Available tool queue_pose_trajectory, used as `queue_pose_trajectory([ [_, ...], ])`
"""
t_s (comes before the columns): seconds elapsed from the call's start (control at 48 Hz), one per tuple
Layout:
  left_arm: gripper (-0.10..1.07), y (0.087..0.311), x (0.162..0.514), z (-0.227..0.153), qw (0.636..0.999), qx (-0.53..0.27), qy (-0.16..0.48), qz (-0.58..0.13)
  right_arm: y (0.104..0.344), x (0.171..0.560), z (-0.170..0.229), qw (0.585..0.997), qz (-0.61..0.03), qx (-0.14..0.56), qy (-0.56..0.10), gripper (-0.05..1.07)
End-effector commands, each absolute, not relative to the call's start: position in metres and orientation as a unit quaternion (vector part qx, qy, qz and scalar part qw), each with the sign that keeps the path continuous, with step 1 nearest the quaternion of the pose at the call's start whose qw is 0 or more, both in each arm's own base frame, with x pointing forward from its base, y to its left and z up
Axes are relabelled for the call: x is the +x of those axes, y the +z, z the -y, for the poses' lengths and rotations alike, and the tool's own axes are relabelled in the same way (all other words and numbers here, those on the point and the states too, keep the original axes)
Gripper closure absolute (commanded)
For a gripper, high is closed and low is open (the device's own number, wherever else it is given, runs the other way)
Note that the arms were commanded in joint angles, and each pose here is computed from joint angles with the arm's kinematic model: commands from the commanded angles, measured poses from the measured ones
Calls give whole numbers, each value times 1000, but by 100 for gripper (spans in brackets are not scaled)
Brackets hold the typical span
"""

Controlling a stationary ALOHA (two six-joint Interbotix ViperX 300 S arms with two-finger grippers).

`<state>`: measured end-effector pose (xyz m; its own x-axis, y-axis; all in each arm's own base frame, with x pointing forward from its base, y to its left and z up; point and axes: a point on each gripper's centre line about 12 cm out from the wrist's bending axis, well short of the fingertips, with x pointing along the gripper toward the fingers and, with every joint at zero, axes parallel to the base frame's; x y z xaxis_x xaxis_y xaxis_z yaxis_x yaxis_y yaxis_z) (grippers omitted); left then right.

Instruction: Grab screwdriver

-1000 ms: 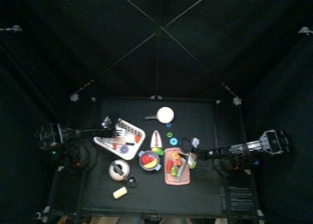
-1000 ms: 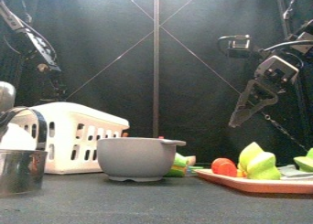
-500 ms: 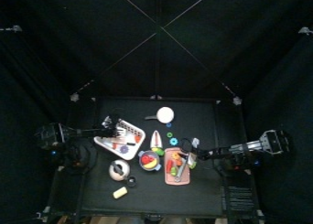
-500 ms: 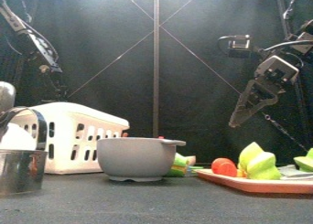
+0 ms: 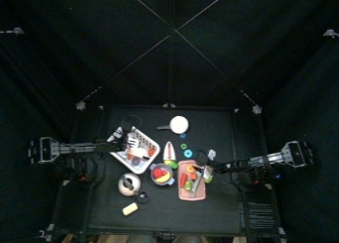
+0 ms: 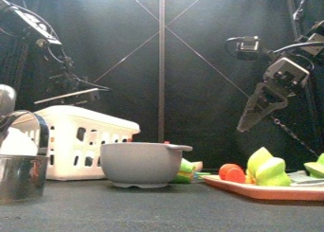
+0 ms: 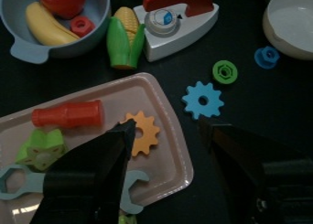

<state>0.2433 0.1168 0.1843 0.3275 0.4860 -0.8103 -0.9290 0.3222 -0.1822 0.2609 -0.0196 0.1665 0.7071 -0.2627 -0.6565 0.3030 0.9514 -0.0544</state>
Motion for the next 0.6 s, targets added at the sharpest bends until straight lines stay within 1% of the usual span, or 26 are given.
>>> queue_pose_trajectory([
  [0.0,52,194,238,-117,750,-328,477,-319,176,266,20,929,-336,33,-152,12],
  [0.208,52,200,222,-117,744,-317,496,-315,176,267,20,929,-336,31,-153,12],
  [0.583,52,200,221,-116,746,-317,496,-314,176,266,20,929,-336,30,-153,12],
])
